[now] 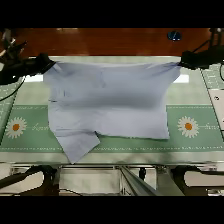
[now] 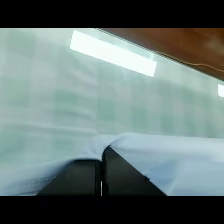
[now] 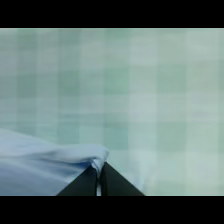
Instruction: Fold the shirts.
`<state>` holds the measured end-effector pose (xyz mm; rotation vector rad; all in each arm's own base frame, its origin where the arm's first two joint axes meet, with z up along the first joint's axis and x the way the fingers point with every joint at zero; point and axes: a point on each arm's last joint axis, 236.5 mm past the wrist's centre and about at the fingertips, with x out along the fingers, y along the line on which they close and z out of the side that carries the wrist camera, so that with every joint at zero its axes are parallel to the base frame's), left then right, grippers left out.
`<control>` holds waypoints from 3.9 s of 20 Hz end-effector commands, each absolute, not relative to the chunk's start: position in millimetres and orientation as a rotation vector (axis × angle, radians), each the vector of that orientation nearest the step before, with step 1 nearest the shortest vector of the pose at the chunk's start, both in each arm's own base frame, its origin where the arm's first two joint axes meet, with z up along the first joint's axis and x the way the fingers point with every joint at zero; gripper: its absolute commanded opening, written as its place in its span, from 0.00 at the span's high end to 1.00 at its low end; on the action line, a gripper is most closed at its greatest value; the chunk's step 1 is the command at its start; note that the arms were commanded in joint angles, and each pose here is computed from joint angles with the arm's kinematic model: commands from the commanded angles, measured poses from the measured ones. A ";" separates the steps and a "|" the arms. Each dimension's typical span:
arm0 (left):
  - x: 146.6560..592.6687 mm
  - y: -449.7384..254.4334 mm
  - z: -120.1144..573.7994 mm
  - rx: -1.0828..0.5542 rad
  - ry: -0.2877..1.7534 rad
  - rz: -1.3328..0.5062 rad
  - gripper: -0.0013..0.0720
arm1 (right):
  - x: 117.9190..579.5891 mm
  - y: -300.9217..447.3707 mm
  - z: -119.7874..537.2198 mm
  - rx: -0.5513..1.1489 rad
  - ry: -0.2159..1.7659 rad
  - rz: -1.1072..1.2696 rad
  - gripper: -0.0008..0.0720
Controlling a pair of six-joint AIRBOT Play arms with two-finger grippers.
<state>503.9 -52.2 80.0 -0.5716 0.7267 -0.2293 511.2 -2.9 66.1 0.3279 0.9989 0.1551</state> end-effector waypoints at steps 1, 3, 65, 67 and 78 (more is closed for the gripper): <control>558.1 -55.0 33.1 -0.588 0.771 -0.213 0.96 | 562.7 -4.0 24.7 0.388 0.996 0.165 0.95; 573.5 -53.8 15.7 -0.626 0.794 -0.197 0.96 | 576.1 -2.1 8.7 0.415 1.003 0.173 0.95; 182.4 -44.9 -123.3 -0.839 1.608 -0.112 0.96 | 187.2 22.2 -80.3 0.717 1.526 -0.052 0.43; 182.5 -44.7 -123.4 -0.839 1.607 -0.111 0.96 | 187.6 25.7 -83.4 0.739 1.531 -0.046 0.43; 207.8 -42.7 -122.6 -0.894 1.503 -0.073 0.96 | 228.2 58.6 -111.3 0.965 1.500 0.097 0.43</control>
